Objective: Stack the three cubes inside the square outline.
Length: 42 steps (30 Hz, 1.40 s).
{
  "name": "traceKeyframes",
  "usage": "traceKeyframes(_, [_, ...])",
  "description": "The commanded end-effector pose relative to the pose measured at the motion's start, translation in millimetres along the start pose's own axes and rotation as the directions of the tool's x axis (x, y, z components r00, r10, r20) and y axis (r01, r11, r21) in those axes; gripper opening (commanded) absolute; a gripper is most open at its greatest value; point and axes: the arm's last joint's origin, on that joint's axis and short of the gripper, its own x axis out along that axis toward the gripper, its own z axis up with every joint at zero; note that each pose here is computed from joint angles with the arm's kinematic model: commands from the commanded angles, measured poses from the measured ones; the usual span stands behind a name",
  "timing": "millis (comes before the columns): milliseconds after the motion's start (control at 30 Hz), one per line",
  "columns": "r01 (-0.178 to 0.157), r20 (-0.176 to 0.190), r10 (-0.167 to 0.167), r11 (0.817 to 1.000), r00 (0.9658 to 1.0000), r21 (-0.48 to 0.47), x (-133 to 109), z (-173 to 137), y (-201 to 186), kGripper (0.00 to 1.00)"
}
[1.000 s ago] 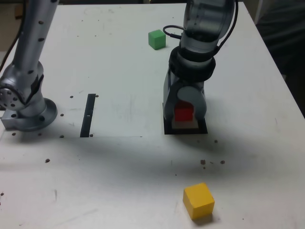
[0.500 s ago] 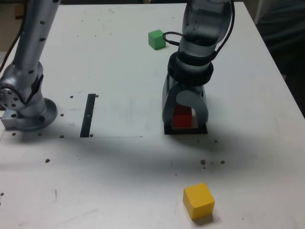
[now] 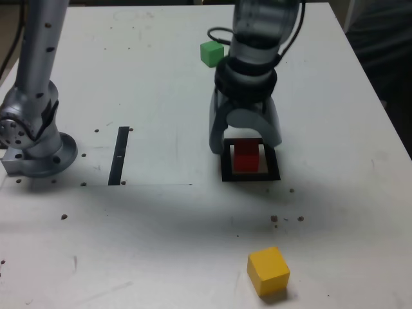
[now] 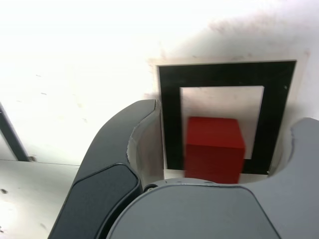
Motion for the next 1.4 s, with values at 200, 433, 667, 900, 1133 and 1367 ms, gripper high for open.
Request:
traceKeyframes(200, [-0.066,0.075,0.06,0.994,0.9954,0.089,-36.9,-16.5,-21.2,0.99])
traceKeyframes(433, [-0.083,0.118,0.059,0.974,0.9912,0.21,-60.8,-24.4,-58.6,1.0])
traceKeyframes(667, [-0.097,0.151,0.046,0.932,0.9875,0.351,-75.2,-34.1,-100.3,0.99])
traceKeyframes(900, [-0.109,0.184,0.011,0.84,0.9829,0.531,-82.0,-33.5,-134.2,0.99])
traceKeyframes(1133, [-0.076,0.137,-0.031,0.702,0.9901,0.708,-73.6,-25.7,-156.0,0.99])
traceKeyframes(1367, [-0.069,0.114,-0.037,0.601,0.9928,0.796,-66.7,-27.0,-173.8,0.99])
